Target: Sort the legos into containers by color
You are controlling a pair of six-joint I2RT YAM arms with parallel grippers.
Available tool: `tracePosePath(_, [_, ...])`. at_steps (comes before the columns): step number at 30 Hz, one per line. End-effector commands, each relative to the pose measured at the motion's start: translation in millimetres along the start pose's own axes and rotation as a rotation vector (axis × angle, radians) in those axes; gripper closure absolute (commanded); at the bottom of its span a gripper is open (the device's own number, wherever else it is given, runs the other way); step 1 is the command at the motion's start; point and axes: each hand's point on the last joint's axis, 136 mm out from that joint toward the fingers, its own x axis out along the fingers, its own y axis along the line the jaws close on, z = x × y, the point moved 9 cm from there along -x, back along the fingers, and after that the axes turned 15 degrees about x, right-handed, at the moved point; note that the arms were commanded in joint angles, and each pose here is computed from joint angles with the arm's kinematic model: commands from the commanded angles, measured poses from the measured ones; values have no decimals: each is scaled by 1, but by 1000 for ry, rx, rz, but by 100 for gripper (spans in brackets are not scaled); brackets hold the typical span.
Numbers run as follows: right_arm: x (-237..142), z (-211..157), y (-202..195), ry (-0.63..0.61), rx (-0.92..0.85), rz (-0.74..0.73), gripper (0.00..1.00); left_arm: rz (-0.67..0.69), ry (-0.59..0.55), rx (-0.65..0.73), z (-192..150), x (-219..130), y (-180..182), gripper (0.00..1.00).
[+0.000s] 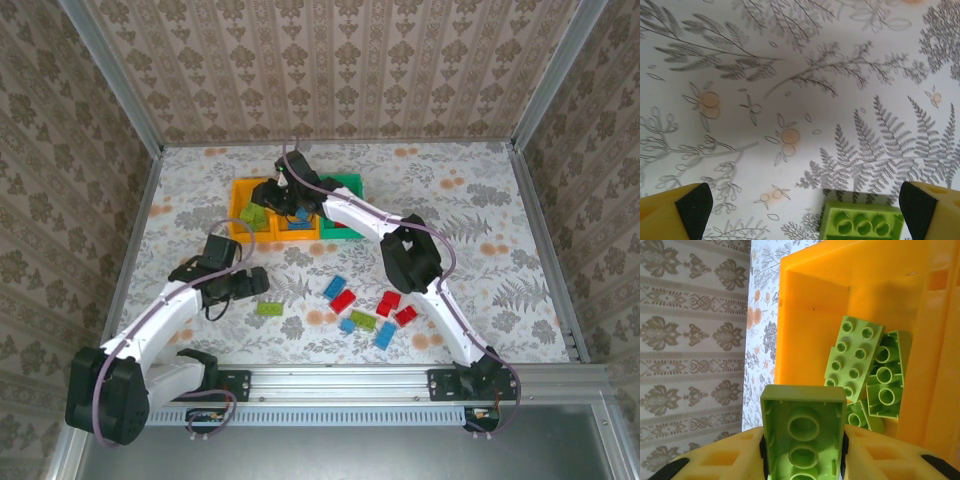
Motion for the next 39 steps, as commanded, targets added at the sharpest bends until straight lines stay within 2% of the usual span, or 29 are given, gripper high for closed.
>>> tracePosePath(1, [3,8,9,5,34,45,53,-25,20,0,-10,3,-7,0])
tracePosePath(8, [-2,7,11,-5,24,34,29,-60,50,76,-21,8,-29,0])
tracePosePath(11, [-10,6,18,-3,15,52,24,-77,65,116,-25,10,-36,0])
tracePosePath(18, [-41,-1,38,-15,-31,71,21,-54,144,147,-36,17,-46,0])
tracePosePath(29, [-111,2,38,-139,-82,12,19,44,257,236,-35,34,-62,1])
tracePosePath(35, [-157,7,20,-210,-81,-48,17,26,290,255,-32,44,-68,10])
tracePosePath(39, [-189,6,1,-262,-88,-122,17,40,314,258,-29,48,-71,22])
